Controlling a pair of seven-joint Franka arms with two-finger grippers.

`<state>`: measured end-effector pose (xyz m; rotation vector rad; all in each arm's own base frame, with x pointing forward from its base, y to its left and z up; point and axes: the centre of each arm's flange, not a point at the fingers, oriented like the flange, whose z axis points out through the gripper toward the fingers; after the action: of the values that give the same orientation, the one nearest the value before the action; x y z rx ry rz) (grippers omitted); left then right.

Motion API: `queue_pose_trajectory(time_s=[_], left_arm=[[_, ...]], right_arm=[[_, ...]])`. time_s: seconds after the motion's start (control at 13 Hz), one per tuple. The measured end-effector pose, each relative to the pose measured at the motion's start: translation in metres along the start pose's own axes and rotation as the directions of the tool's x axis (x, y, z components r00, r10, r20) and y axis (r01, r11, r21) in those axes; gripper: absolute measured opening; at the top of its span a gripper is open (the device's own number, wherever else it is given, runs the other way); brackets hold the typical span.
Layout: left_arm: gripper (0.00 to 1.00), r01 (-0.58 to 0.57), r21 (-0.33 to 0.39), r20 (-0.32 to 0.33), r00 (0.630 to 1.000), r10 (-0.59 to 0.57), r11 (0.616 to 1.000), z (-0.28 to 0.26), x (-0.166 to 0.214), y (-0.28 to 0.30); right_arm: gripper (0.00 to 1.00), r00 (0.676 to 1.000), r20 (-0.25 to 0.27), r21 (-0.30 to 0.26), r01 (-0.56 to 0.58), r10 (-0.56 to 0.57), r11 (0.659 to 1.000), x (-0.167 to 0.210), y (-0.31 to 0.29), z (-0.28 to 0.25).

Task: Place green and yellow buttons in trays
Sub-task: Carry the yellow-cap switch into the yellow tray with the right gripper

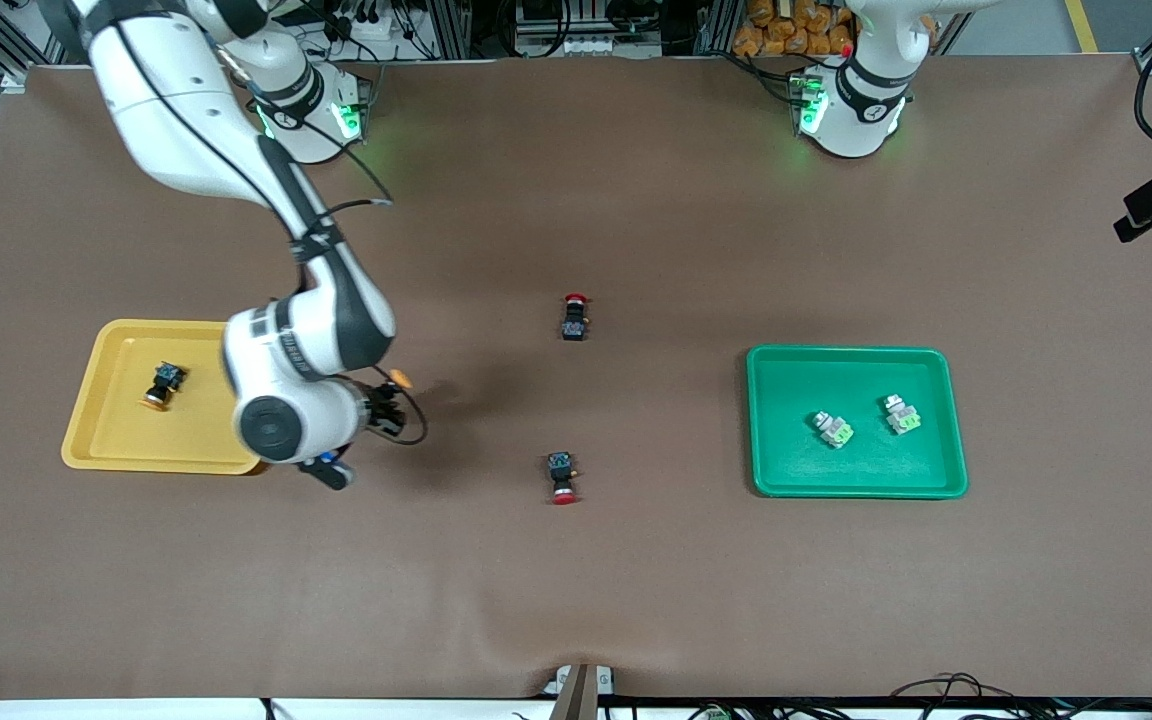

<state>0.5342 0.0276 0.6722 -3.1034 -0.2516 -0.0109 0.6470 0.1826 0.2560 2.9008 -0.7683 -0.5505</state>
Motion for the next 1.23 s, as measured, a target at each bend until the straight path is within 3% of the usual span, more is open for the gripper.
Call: queue_pose_trajectory(time_s=[0.38, 0.61, 0.84, 1.07, 1.23], left_arm=[[1.00, 0.000, 0.000, 0.002, 1.000, 0.000, 1.000, 0.000, 0.000, 0.000], [1.00, -0.001, 0.000, 0.002, 1.000, 0.001, 1.000, 0.000, 0.000, 0.001], [1.00, -0.003, 0.001, 0.004, 1.000, 0.003, 1.000, 0.000, -0.001, 0.002], [1.00, -0.004, 0.001, 0.005, 1.000, 0.004, 1.000, 0.001, -0.001, 0.002], [1.00, -0.006, 0.001, 0.005, 1.000, 0.006, 1.000, 0.001, -0.001, 0.003]], right_arm=[[0.47, 0.978, 0.039, 0.042, 0.204, -0.205, 0.978, 0.057, 0.093, -0.009], [0.47, 0.923, 0.044, 0.065, 0.380, -0.383, 0.923, 0.099, 0.164, -0.006], [0.47, 0.859, -0.004, 0.094, 0.510, -0.512, 0.855, 0.137, 0.234, 0.000], [0.47, 0.820, -0.013, 0.105, 0.570, -0.572, 0.815, 0.151, 0.251, 0.026], [0.47, 0.811, -0.003, 0.109, 0.582, -0.585, 0.806, 0.151, 0.247, 0.047]])
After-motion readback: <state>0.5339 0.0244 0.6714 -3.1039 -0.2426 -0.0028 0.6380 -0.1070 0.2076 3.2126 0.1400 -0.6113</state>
